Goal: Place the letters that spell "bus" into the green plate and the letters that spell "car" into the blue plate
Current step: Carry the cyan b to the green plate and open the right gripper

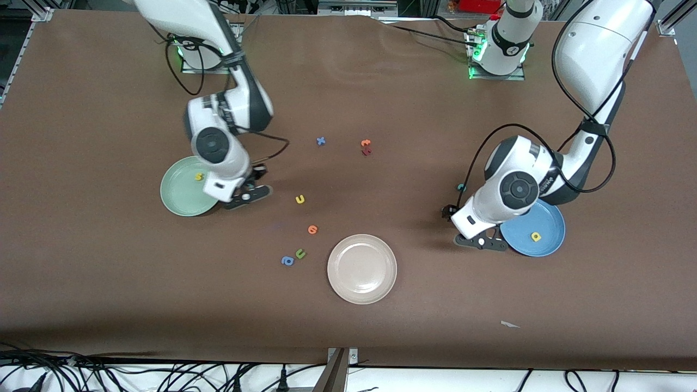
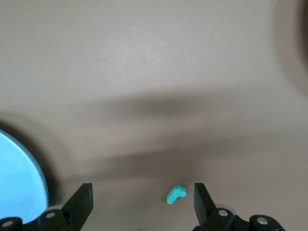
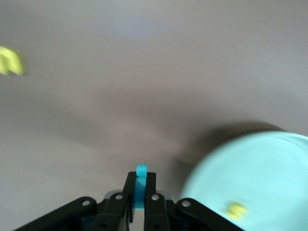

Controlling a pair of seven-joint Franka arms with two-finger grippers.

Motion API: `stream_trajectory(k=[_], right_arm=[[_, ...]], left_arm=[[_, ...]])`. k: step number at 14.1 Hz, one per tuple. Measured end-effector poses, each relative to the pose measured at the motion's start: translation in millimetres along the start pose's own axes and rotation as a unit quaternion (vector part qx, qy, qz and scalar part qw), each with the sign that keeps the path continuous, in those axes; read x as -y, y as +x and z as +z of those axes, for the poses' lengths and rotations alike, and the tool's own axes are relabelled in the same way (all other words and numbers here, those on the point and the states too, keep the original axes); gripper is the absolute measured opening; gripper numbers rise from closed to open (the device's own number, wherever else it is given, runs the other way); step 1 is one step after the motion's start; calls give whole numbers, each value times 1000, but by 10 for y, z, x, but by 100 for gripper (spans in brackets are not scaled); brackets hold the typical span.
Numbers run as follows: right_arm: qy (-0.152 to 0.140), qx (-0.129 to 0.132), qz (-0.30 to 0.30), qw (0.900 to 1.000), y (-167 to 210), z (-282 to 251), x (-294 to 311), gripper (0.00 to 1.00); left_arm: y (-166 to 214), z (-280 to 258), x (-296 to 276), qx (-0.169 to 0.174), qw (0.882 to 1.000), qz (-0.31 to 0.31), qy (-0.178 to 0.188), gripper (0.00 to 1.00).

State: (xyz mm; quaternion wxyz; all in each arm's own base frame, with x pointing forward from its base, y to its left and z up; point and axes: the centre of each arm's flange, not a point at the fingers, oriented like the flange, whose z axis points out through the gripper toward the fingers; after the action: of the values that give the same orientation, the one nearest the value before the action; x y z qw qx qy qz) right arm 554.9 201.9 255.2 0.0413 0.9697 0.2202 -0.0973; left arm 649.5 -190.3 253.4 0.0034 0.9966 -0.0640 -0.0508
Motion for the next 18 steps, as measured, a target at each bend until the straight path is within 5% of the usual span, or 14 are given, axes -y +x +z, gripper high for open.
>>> stream_trajectory(k=[5, 12, 16, 18], right_arm=[[5, 42, -11, 999, -385, 231, -953, 15], [26, 30, 17, 999, -216, 69, -771, 84], [42, -4, 79, 996, 236, -266, -23, 85], [75, -13, 96, 992, 442, -239, 359, 81]], left_arm=[[66, 16, 79, 3, 1000, -9, -4, 94], [139, -83, 291, -6, 999, -30, -11, 94], [140, -151, 365, -11, 999, -41, -23, 94], [32, -186, 306, -10, 998, -49, -34, 94]])
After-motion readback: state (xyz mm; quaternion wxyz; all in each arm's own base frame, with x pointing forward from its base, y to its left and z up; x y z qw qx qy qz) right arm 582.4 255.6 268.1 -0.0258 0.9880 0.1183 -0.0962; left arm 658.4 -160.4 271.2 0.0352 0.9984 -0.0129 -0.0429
